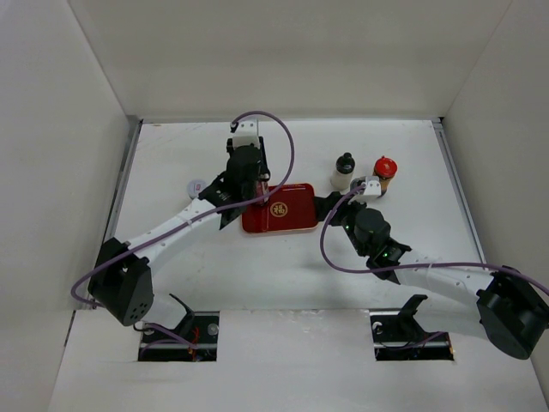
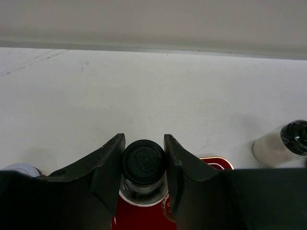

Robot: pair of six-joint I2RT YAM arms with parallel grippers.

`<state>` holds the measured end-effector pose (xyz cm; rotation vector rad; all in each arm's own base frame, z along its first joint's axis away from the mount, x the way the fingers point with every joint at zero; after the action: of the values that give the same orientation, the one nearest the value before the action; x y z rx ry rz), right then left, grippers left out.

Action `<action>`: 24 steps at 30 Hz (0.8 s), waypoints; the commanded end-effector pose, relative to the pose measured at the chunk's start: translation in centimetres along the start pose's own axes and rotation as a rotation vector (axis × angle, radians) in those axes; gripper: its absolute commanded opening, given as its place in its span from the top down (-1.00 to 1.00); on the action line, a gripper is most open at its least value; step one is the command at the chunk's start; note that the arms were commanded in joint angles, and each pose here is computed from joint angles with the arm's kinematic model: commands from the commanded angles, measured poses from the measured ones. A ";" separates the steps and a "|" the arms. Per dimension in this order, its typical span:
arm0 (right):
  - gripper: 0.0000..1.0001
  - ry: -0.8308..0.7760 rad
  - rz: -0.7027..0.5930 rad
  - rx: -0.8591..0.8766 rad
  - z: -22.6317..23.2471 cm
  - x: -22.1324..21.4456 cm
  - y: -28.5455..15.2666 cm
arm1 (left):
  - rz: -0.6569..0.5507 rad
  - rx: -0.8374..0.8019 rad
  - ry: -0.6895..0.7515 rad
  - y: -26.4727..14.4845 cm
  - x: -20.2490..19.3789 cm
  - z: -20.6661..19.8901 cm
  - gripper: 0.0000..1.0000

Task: Organize the condiment bottles

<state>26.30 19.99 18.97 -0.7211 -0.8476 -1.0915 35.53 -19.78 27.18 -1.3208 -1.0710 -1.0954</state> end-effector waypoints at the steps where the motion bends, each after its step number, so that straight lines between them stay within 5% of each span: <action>1: -0.59 0.025 -0.057 0.043 0.9 1.5 0.1 | -0.141 -0.003 -0.088 -0.2 3.0 -0.1 0.49; 8: -0.65 0.026 -0.064 0.037 0.8 1.7 0.0 | -0.119 0.002 -0.066 -0.1 1.7 -0.1 0.30; 13: -0.63 0.029 -0.075 0.029 0.4 2.1 -0.1 | -0.136 -0.023 -0.069 -0.9 2.4 -0.7 -0.41; 18: -0.16 0.053 -0.098 0.026 0.3 3.4 -0.7 | -0.176 -0.032 -0.102 -2.4 3.7 -0.4 -0.74; 21: 0.27 0.058 -0.096 0.011 0.3 4.3 -1.2 | -0.220 -0.023 -0.151 -4.5 3.8 0.7 -0.79; 24: 0.43 0.039 -0.100 -0.057 -0.5 5.9 -1.6 | -0.274 -0.025 -0.205 -7.2 3.0 2.0 -0.68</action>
<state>25.88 17.55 21.78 -0.6877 -0.8404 -1.1683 31.21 -18.91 28.77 -1.3439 -1.2344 -1.1780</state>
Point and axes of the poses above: each gripper's point midway between its finger pads, its own y axis out along the fingers, its own z axis along the line the jaws close on, x = y × z, the point moved 5 cm from there along -y, back along the fingers, and after that the axes turned 6 degrees about y, right-handed, at the moved point
